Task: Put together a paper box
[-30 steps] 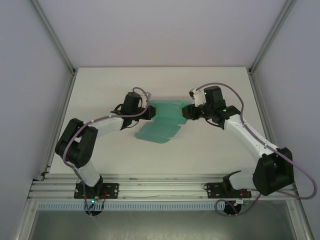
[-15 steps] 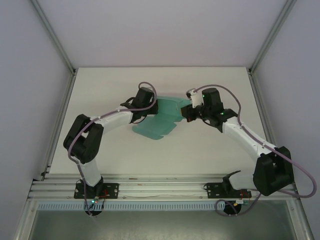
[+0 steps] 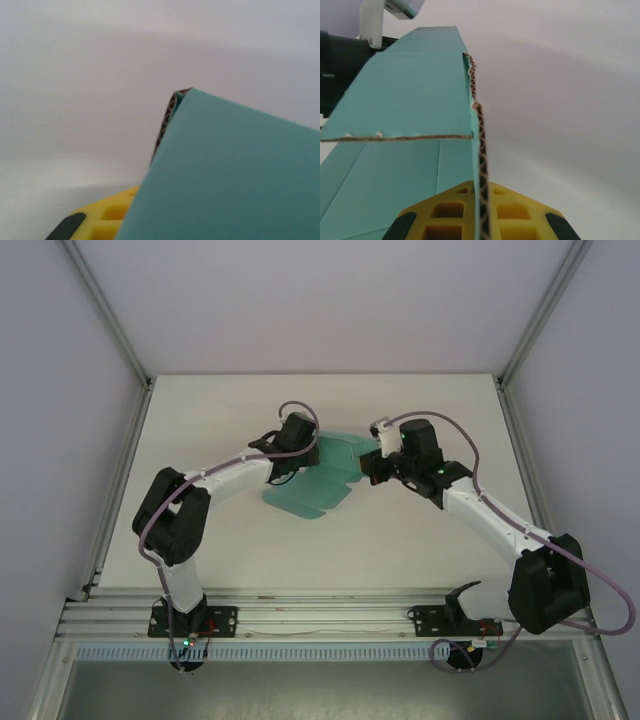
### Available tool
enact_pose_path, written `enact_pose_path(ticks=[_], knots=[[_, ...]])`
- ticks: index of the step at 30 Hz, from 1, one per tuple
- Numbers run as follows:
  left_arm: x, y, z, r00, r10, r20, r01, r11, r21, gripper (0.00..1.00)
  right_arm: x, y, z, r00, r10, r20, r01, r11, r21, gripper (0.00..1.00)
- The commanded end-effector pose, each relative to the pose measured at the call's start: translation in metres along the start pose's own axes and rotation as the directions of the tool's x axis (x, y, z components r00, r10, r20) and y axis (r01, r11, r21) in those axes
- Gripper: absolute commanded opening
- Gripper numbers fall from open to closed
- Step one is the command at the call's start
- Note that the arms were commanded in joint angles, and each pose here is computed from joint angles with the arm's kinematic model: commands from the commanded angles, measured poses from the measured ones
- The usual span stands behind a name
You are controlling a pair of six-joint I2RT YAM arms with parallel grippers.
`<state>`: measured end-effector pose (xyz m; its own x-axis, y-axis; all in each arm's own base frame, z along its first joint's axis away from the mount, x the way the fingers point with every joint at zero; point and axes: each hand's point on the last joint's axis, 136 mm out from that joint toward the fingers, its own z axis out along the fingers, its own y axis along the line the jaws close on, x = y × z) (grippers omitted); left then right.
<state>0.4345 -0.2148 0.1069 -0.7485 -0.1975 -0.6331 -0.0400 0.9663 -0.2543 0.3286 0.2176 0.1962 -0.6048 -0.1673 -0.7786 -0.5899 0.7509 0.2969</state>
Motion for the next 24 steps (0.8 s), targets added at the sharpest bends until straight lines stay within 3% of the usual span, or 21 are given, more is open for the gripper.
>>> enact_pose_path(ticks=[1,4,9,12,15,19,24], knots=[[0.002,0.057,0.007,1.0,0.01,0.025,-0.008,0.996,-0.088,0.36,-0.022,0.012,-0.015,0.998,-0.003,0.066,0.006,0.999,-0.035,0.0],[-0.005,0.034,-0.009,0.998,0.023,0.061,-0.027,0.998,0.065,0.52,-0.022,0.01,-0.011,0.997,0.001,0.072,0.003,0.999,-0.045,0.0],[-0.003,0.012,-0.024,0.995,0.077,0.058,-0.087,0.974,0.21,0.75,-0.021,0.017,-0.007,0.998,0.009,0.059,-0.002,0.994,-0.113,0.0],[-0.002,0.007,-0.03,0.996,0.062,0.059,-0.076,0.958,0.275,0.82,-0.019,0.015,-0.004,0.999,0.02,0.049,-0.014,0.993,-0.116,0.0],[-0.003,0.004,-0.035,0.995,0.049,0.082,-0.074,0.941,0.332,0.85,-0.017,0.017,-0.003,0.999,0.026,0.041,-0.02,0.99,-0.14,0.0],[-0.005,0.006,-0.029,0.993,0.064,0.102,-0.093,0.944,0.316,0.85,-0.015,0.019,-0.002,0.999,0.029,0.039,-0.023,0.987,-0.157,0.0],[-0.004,0.01,-0.008,0.994,0.087,0.068,-0.103,0.948,0.303,0.77,-0.015,0.024,-0.002,0.999,0.033,0.026,-0.027,0.981,-0.192,0.0]])
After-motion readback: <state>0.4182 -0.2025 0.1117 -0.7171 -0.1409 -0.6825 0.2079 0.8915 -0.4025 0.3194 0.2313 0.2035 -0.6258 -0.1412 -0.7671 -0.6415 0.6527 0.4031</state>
